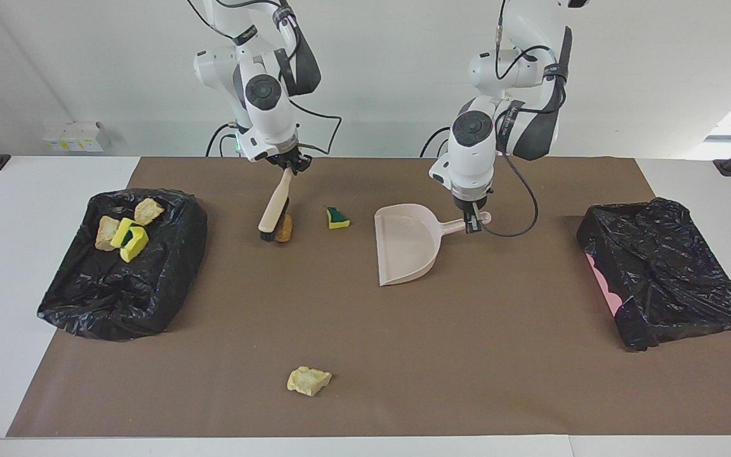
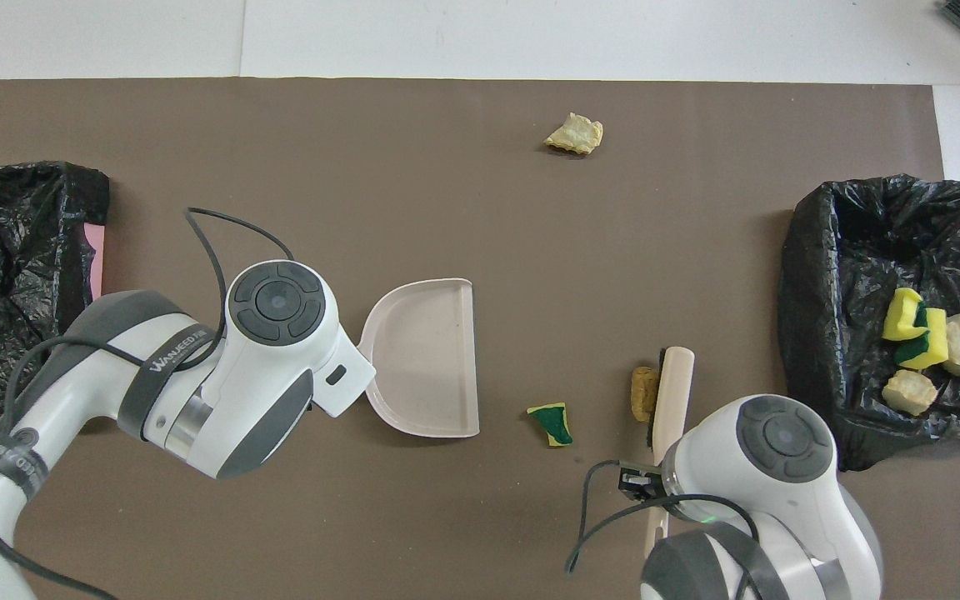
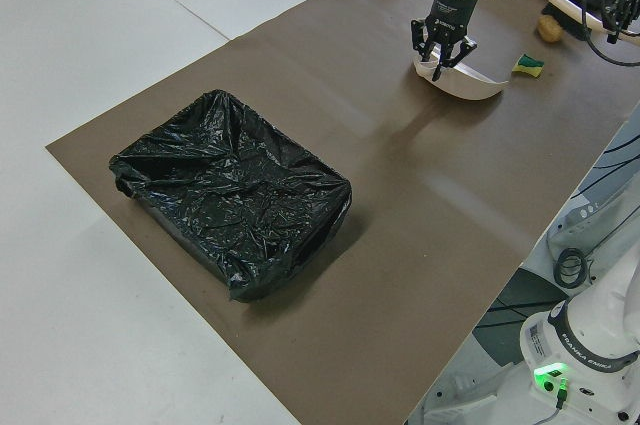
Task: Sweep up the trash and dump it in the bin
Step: 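Lower the dustpan near the green scrap while the right gripper brings the brush, then sweep the crust and green scrap into the dustpan with the right gripper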
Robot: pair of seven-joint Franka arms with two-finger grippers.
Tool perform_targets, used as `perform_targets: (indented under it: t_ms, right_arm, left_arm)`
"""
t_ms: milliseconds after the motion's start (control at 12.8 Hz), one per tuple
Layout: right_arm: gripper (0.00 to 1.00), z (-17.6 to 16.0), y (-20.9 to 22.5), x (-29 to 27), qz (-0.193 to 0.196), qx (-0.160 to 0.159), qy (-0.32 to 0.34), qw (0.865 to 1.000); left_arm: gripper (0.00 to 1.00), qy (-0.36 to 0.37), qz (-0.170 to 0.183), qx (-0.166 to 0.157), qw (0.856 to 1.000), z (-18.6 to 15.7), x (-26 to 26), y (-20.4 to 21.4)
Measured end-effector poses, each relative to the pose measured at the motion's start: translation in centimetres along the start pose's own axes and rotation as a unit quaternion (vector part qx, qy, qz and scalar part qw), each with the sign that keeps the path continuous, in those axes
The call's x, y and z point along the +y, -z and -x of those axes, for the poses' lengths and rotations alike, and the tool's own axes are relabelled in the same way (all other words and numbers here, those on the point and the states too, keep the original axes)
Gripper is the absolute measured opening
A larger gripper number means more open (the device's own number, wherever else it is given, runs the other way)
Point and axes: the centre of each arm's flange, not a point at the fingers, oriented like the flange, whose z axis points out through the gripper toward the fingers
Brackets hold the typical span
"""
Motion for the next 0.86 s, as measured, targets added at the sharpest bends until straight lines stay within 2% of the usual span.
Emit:
perform_targets:
  t_ms: [235, 548, 862]
  right_arm:
    - [0.26, -0.6, 1.1, 0.1, 0.015, -0.032, -0.007, 0.999]
    - [0.26, -1.4, -0.5, 3.5, 0.032, -0.049, -0.018, 0.998]
    - [0.26, -0.6, -3.0, 3.0, 0.029, -0.027, 0.005, 0.999]
  left_arm:
    - [0.31, 0.014, -0.002, -0.006, 1.000, 0.3, 1.0, -0.5]
    - [0.31, 0.045, -0.002, -0.014, 0.999, 0.7, 2.1, -1.0]
    - [0.31, 0.047, -0.003, -0.014, 0.999, 0.7, 2.2, -1.0]
